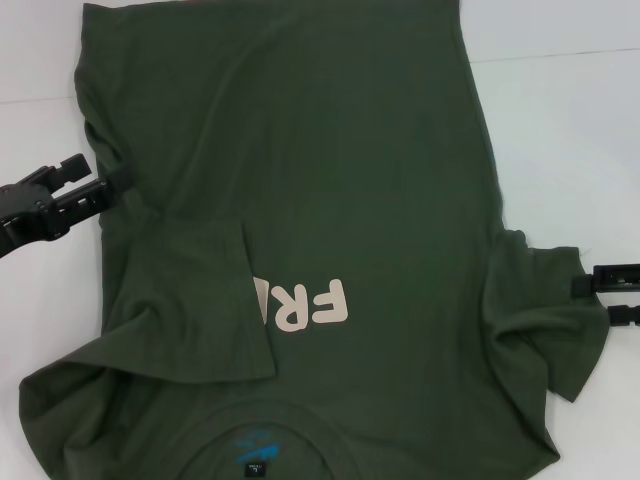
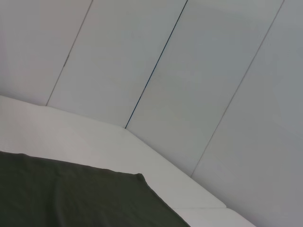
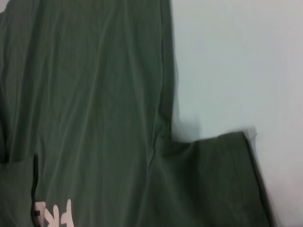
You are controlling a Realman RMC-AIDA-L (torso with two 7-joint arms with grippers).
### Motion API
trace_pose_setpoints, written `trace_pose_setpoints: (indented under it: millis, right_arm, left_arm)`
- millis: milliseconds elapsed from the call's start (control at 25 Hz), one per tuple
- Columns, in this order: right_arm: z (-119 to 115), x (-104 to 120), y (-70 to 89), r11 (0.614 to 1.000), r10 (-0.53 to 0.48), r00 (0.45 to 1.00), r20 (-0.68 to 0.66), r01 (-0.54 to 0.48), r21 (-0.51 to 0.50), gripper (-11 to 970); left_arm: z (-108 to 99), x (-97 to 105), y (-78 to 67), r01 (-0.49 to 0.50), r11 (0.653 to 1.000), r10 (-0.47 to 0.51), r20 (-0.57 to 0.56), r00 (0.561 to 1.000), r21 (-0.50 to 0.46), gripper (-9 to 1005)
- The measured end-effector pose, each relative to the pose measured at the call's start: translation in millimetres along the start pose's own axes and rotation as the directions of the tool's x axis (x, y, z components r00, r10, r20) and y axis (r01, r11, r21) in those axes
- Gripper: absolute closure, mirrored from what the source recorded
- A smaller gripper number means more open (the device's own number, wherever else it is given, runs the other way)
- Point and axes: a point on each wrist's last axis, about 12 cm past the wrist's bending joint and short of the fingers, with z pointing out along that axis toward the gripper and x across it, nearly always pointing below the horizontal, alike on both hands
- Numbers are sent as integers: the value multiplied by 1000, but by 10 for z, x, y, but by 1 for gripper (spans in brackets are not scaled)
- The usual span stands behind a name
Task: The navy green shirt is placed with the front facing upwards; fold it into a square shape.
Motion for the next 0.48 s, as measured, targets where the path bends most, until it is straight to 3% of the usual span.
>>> trace_pose_setpoints:
  millis: [480]
  right_arm:
    - [37, 11, 5, 1000, 0, 1000, 3, 0, 3, 44]
  left_arm:
    - [12, -3, 2, -5, 1000, 5, 0, 1000, -2, 88]
